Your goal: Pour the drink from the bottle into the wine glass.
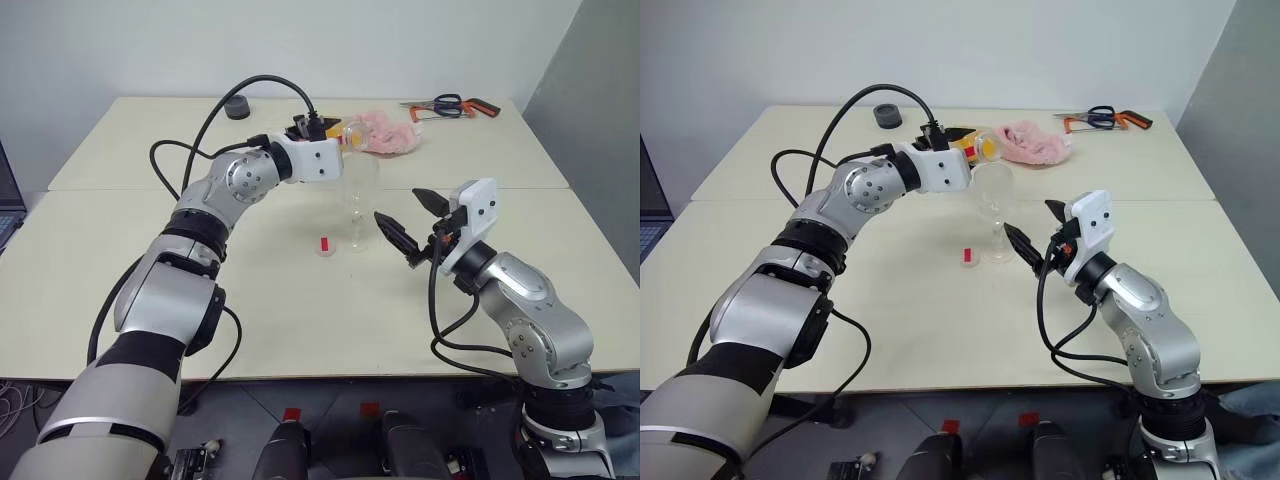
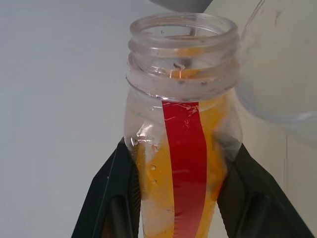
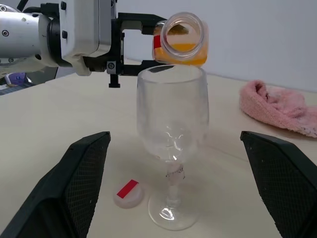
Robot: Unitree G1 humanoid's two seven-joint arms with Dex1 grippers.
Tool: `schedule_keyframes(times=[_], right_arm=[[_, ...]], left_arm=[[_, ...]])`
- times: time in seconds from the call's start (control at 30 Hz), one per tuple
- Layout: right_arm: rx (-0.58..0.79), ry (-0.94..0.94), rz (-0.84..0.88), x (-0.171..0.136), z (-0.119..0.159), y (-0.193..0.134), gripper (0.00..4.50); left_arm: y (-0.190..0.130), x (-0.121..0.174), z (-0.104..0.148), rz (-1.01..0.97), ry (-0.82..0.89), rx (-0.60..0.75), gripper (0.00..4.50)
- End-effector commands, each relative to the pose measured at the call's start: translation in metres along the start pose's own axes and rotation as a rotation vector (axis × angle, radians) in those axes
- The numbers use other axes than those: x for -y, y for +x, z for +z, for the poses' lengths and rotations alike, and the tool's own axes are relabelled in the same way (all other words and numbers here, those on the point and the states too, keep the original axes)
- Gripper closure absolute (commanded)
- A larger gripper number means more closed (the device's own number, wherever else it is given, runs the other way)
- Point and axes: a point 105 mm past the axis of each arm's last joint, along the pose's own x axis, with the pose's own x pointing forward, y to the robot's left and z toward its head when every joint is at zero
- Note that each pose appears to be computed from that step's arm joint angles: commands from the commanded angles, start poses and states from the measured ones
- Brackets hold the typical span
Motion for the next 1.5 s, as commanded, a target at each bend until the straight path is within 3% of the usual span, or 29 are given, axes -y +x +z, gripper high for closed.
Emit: schedule_keyframes(times=[0.03,0.9,1.5], right_arm=[[0.051,-0.035,0.022,-0.0045,0.0171,0.0006,0.00],[0.016,-0.082,0.056,0.0046,0.0202,-0.0018,0.00],[0.007,-0.071,0.080,0.0017,0.0187,-0.0035,0.00]], left_arm=[[0.0005,-0.0303,0.0120,0.088,0.074,0.042,2.86],[-0.0041,-0.0376,0.0091,0.111,0.275,0.029,2.86],[-0.0053,-0.0392,0.0062,0.127,0.316,0.018,2.86]])
